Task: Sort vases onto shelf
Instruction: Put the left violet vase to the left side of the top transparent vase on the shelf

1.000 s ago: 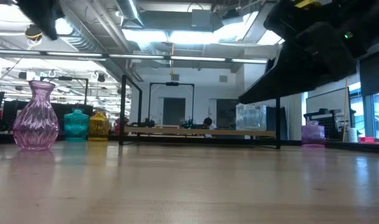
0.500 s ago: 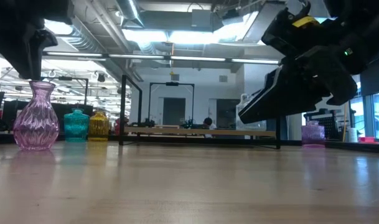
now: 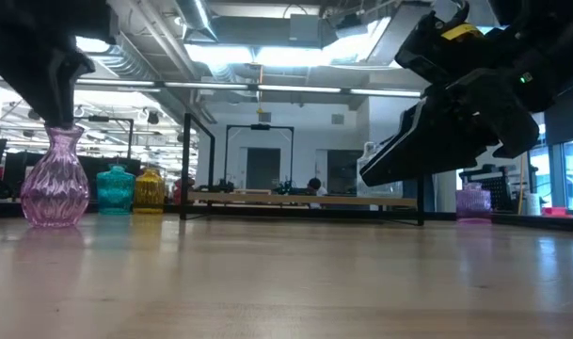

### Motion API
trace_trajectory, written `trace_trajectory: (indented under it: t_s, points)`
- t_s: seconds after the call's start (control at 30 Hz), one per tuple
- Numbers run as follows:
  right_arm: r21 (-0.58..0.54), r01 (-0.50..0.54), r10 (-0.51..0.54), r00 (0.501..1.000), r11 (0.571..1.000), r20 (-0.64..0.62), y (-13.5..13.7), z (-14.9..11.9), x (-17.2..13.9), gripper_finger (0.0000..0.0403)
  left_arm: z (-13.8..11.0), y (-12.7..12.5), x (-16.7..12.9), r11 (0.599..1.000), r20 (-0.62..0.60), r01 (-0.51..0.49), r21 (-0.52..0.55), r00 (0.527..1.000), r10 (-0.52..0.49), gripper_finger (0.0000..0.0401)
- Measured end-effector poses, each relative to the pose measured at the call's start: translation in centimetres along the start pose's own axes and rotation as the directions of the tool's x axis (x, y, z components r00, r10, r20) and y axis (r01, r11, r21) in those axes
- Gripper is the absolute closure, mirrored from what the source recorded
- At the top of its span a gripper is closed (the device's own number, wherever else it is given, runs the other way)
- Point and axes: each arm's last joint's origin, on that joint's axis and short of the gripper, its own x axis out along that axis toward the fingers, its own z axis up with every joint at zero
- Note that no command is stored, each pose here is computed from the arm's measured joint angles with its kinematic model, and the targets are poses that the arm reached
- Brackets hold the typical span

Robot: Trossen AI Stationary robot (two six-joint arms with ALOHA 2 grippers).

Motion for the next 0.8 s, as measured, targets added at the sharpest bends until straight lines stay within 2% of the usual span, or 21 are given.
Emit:
trace_trajectory:
  t_s: [0.13,0.3,0.43,0.6,0.8]
  points:
    - [0.000,0.000,0.000,1.000,1.000,0.000,0.0,0.0,0.0,0.0187,-0.5,0.0,1.0,1.000,-0.035,0.023,0.006,0.999,-0.023,0.0289]
    - [0.000,0.000,0.000,1.000,1.000,0.000,0.0,0.0,0.0,0.0187,-0.4,0.1,1.5,1.000,-0.014,0.023,-0.012,1.000,-0.023,0.0292]
    - [-0.001,0.000,0.000,1.000,1.000,0.000,0.0,0.0,0.0,0.0187,-0.2,0.3,1.6,0.999,-0.015,0.019,-0.027,1.000,-0.019,0.0321]
    - [-0.001,0.000,0.000,1.000,1.000,0.000,0.0,0.0,0.0,0.0187,-0.1,0.3,1.7,1.000,-0.022,0.026,-0.008,0.999,-0.026,0.0379]
    - [-0.003,0.000,0.000,1.000,1.000,0.000,0.0,0.0,0.0,0.0187,1.2,0.0,0.2,0.997,0.033,0.076,0.014,0.997,-0.076,0.0382]
